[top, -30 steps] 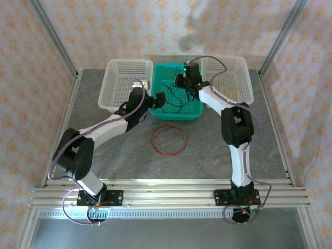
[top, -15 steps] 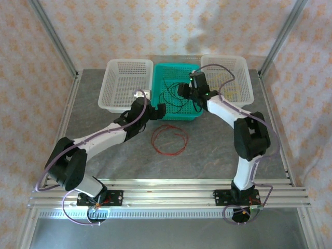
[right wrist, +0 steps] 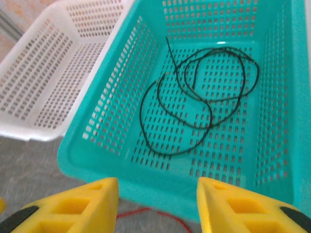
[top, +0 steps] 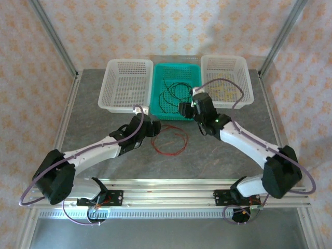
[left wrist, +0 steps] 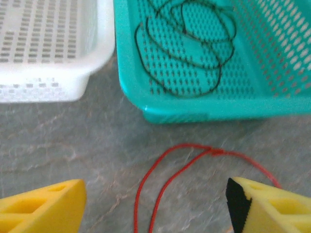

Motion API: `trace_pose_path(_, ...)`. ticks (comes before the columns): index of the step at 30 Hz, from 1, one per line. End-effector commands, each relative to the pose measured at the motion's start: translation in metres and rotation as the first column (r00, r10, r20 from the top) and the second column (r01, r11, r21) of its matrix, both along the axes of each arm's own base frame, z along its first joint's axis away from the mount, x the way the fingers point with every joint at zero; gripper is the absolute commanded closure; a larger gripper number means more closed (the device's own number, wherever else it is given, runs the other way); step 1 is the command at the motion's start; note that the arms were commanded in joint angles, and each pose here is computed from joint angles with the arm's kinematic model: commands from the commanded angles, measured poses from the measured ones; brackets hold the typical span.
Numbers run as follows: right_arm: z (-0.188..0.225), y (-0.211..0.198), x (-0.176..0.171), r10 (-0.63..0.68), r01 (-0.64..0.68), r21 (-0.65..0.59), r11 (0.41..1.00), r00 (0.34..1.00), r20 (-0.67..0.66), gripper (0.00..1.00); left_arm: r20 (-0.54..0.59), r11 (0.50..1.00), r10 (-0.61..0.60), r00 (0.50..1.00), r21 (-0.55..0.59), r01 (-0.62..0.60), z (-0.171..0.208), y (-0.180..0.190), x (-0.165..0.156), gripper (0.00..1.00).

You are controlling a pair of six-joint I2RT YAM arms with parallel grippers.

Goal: Untangle the cables

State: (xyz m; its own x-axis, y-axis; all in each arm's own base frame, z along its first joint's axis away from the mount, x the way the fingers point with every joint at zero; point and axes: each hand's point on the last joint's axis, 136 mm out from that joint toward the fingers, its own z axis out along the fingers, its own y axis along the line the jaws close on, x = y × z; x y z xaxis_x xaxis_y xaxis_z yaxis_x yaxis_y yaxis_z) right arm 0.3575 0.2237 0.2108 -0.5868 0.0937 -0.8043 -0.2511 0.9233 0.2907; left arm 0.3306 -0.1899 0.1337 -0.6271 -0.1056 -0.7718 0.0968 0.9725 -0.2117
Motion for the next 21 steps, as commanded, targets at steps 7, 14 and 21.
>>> trace_pose_path(7,-0.023,0.010,-0.064,0.005,-0.004,0.015,1.000,0.998,-0.056,0.55,-0.175,0.996,0.093,0.980,0.005,-0.094,-0.054,0.015,-0.032,0.37)
trace_pose_path(14,-0.027,0.032,-0.082,0.042,-0.036,0.077,0.996,0.996,-0.074,0.55,-0.270,0.994,0.106,0.957,0.013,-0.106,-0.071,0.009,-0.035,0.47)
trace_pose_path(21,-0.031,0.023,-0.082,0.012,-0.007,0.069,0.998,0.997,-0.071,0.55,-0.336,0.996,0.087,0.938,0.010,-0.089,-0.083,-0.001,-0.037,0.53)
